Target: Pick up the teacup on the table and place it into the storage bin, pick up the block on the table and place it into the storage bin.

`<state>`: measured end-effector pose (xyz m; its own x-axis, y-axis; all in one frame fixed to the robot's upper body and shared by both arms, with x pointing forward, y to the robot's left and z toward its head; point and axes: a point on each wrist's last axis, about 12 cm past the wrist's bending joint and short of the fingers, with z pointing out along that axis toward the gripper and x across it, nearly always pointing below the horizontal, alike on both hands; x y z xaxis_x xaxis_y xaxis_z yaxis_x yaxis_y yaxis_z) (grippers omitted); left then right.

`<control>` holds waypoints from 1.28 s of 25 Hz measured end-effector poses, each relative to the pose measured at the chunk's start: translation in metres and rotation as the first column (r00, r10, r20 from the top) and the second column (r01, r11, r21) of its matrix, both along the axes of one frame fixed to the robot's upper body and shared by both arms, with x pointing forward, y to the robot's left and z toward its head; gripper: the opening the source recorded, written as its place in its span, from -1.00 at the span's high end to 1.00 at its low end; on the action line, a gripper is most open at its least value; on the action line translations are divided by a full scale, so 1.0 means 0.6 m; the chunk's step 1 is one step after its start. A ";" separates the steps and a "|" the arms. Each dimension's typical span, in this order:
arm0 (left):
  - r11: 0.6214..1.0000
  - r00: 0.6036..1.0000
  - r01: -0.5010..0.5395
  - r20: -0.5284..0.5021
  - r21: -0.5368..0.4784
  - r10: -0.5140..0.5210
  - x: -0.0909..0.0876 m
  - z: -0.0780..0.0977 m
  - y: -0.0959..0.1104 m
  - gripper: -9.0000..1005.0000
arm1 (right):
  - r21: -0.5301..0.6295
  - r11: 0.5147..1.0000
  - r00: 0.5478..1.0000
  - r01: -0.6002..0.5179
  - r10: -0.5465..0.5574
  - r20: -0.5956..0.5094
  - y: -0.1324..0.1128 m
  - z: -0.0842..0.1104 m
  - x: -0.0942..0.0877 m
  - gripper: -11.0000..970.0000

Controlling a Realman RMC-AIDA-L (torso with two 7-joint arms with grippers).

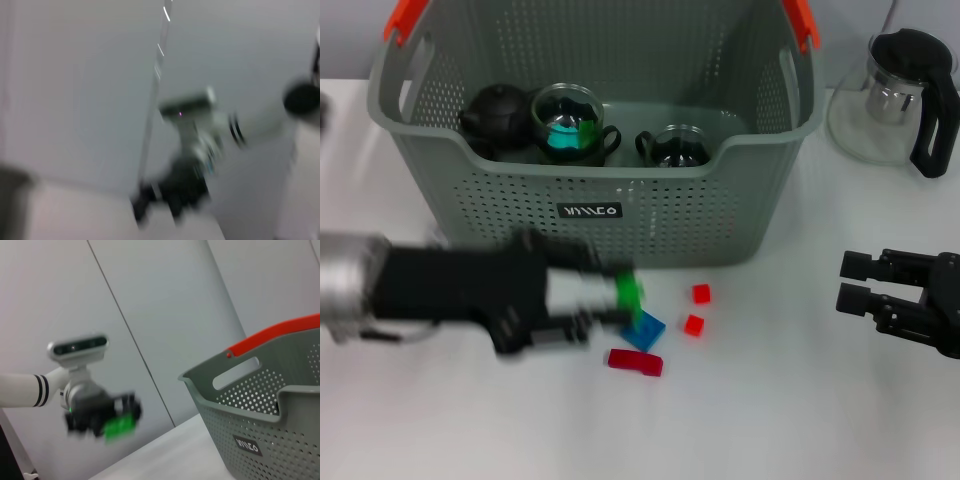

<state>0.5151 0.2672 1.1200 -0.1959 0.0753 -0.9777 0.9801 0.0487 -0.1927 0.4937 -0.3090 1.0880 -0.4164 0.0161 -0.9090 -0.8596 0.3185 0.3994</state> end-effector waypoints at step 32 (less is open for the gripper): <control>0.573 0.768 -0.593 0.185 0.565 0.613 0.241 0.172 -0.099 0.12 | 0.002 1.000 1.000 0.003 -0.003 0.019 0.002 0.003 0.005 -0.10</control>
